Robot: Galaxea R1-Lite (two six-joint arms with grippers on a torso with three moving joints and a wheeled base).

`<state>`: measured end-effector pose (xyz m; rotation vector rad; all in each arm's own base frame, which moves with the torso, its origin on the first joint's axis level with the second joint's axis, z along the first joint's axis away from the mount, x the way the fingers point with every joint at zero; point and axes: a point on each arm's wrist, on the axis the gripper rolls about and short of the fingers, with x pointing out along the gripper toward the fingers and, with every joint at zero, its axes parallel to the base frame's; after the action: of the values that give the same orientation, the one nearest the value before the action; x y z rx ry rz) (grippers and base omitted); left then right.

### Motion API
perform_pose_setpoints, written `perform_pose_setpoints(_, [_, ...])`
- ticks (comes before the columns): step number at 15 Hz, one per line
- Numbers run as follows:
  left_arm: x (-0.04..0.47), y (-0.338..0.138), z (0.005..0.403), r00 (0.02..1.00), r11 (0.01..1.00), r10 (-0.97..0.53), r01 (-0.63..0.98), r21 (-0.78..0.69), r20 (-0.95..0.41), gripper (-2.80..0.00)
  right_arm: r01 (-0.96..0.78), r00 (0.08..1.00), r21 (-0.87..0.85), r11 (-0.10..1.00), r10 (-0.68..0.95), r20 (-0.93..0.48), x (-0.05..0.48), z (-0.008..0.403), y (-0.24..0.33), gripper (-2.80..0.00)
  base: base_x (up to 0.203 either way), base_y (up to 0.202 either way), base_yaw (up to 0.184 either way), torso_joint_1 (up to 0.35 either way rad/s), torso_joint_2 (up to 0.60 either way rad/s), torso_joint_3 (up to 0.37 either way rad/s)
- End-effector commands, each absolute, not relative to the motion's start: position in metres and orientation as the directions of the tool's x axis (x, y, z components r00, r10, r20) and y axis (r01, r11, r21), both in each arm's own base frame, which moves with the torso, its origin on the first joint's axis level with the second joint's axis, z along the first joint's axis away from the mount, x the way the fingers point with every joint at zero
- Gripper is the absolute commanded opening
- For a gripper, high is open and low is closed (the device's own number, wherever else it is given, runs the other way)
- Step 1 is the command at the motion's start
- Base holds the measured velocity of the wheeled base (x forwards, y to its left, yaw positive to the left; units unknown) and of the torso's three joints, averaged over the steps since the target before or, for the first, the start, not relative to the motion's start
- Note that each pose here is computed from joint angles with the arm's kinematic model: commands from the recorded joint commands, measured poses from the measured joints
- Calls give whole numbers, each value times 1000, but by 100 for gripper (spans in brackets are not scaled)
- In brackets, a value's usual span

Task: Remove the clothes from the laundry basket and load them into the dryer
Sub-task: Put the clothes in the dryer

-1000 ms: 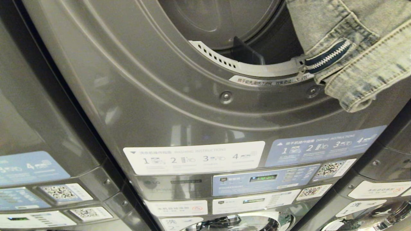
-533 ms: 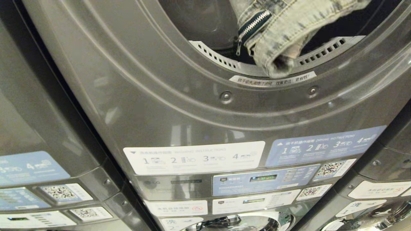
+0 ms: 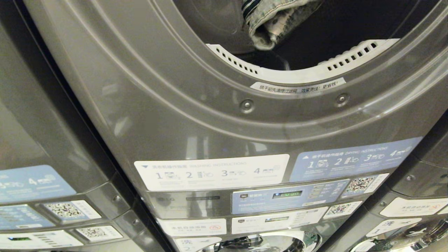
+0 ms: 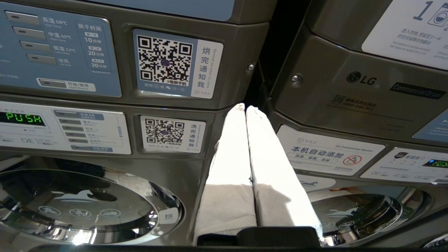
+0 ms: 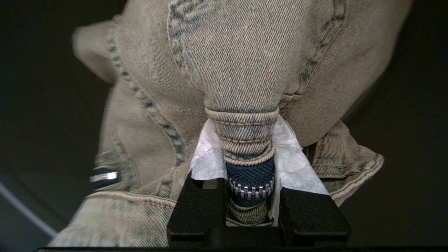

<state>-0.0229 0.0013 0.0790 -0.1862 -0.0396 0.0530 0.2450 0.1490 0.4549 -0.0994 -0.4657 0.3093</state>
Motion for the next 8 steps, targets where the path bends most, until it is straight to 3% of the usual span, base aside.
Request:
perform_pose_setpoints(1, [-20, 1, 71, 998, 981, 57, -55, -186, 3, -280, -271, 859, -174, 947, 319, 399, 259, 445, 158, -280, 0, 0, 0, 0, 0, 0])
perform_pose_setpoints(8, [-21, 1, 71, 998, 981, 64, -63, -186, 3, -280, -281, 874, -188, 941, 332, 356, 273, 433, 166, -280, 0, 0, 0, 0, 0, 0])
